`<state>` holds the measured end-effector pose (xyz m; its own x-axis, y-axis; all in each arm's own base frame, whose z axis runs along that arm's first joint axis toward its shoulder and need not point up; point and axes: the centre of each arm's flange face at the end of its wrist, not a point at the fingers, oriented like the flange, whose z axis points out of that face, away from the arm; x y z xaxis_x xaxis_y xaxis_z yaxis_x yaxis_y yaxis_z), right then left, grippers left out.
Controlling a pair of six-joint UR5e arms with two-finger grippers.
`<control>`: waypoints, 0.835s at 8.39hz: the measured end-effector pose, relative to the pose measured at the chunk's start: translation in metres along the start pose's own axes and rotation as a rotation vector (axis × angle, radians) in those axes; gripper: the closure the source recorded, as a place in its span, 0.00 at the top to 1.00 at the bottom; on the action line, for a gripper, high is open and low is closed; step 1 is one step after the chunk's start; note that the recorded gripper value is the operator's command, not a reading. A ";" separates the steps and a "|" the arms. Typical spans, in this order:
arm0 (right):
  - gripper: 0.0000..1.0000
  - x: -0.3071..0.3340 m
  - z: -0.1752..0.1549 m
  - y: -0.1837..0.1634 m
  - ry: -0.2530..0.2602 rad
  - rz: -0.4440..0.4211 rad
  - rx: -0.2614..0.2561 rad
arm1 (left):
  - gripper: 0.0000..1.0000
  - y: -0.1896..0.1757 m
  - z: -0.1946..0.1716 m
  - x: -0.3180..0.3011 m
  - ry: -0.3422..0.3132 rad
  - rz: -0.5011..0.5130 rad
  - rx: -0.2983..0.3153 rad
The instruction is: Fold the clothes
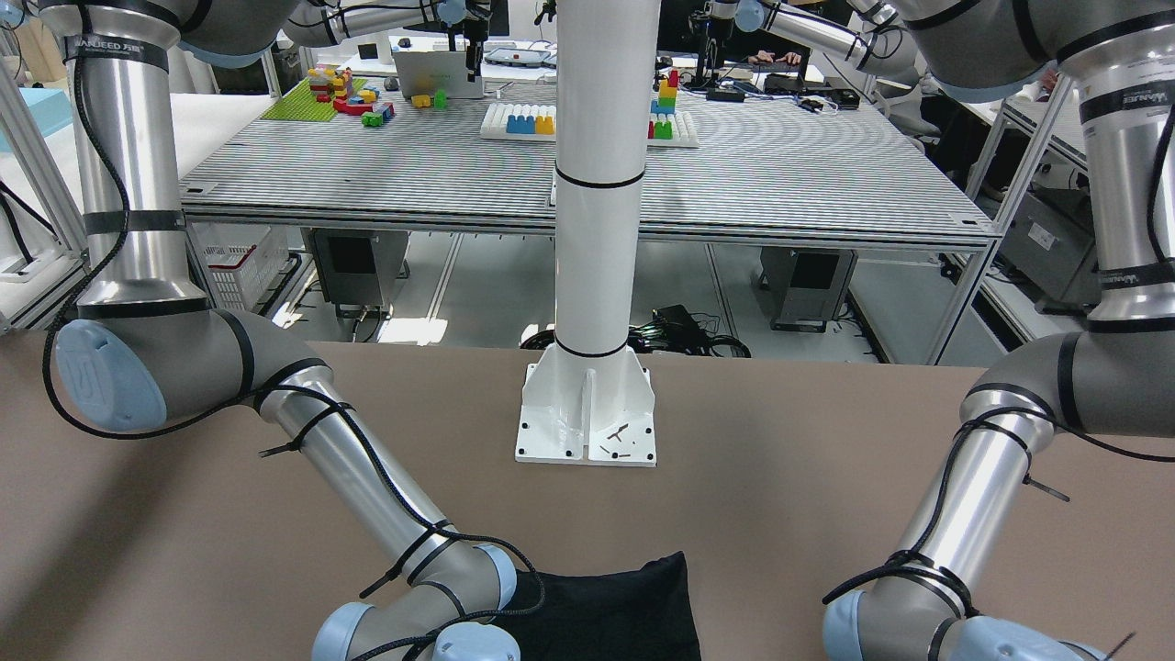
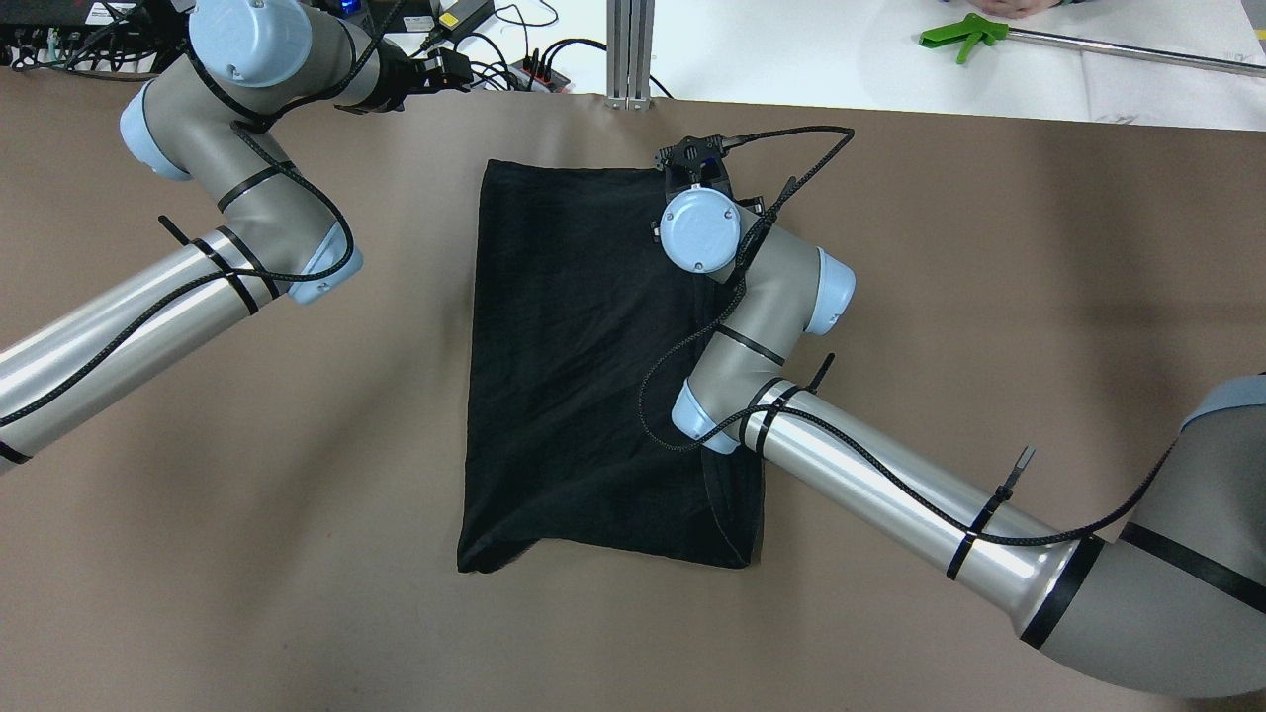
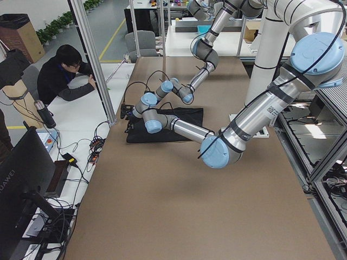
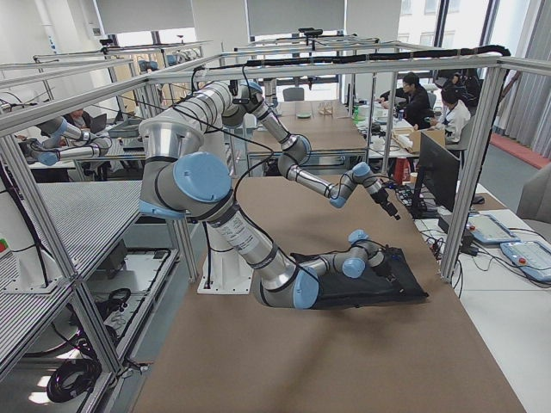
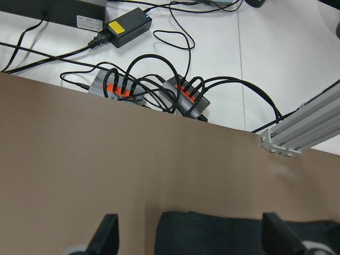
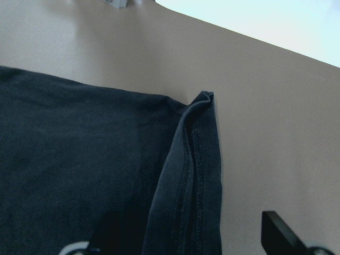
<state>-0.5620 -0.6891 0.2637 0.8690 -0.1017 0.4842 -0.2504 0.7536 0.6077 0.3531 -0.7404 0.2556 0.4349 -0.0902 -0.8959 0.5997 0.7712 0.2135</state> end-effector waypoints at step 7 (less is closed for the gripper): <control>0.94 0.079 0.029 -0.004 0.018 -0.001 -0.057 | 0.95 0.001 0.000 0.006 0.005 -0.005 -0.001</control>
<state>-0.5044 -0.7197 0.3179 0.8770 -0.0911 0.4718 -0.2254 0.7891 0.5714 0.3567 -0.7402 0.2503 0.4283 -0.0913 -0.8990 0.6014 0.7714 0.2082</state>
